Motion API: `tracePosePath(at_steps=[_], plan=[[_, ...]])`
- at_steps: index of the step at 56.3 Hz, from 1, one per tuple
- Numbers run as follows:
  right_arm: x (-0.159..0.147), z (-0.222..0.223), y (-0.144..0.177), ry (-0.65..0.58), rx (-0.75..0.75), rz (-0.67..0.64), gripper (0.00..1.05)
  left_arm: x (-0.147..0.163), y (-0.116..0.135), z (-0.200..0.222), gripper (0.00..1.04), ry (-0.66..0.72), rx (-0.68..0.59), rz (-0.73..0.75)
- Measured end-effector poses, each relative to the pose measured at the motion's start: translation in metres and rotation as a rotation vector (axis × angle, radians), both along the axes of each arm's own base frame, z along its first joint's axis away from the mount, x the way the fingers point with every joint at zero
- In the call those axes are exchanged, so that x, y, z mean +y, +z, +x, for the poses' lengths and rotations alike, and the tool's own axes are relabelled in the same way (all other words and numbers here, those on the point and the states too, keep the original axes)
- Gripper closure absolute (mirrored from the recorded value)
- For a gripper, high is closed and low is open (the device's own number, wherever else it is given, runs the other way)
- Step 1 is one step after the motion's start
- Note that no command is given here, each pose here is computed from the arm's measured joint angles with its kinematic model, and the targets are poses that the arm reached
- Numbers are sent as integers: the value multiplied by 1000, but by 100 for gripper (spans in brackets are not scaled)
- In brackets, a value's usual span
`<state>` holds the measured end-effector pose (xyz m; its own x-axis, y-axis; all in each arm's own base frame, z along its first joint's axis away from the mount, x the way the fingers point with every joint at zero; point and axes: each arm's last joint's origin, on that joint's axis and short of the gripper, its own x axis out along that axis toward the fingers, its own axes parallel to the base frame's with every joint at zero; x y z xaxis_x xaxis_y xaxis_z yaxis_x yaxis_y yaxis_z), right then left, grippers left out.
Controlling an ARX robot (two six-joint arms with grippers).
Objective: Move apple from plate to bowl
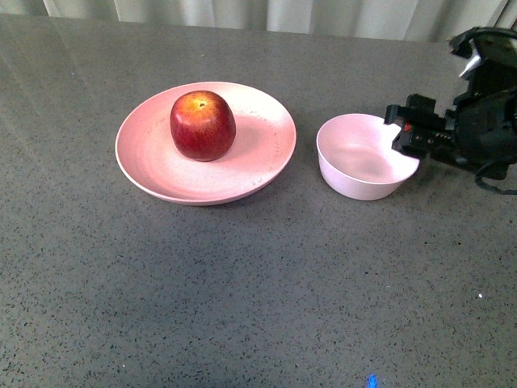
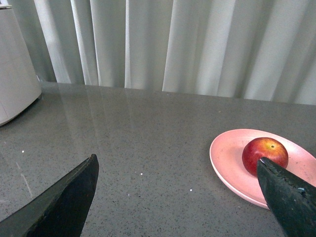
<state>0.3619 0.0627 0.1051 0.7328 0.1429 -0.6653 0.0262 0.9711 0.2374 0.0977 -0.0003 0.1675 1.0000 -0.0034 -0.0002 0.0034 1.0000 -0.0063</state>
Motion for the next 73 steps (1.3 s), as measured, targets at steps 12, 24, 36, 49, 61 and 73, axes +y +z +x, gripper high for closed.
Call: tracePosePath(at_steps=[12, 24, 36, 49, 61, 73], plan=[[-41, -32, 59, 6, -225, 26, 12, 0, 0, 0, 9, 0, 0, 0], [-64, -68, 79, -89, -618, -151, 28, 0, 0, 0, 9, 0, 0, 0], [-63, -111, 74, -71, -740, -214, 61, 0, 0, 0, 9, 0, 0, 0], [-63, -154, 64, -67, -738, -233, 103, 0, 0, 0, 9, 0, 0, 0], [-63, -180, 56, -65, -728, -234, 103, 0, 0, 0, 9, 0, 0, 0], [-63, -199, 56, -65, -729, -234, 103, 0, 0, 0, 9, 0, 0, 0]])
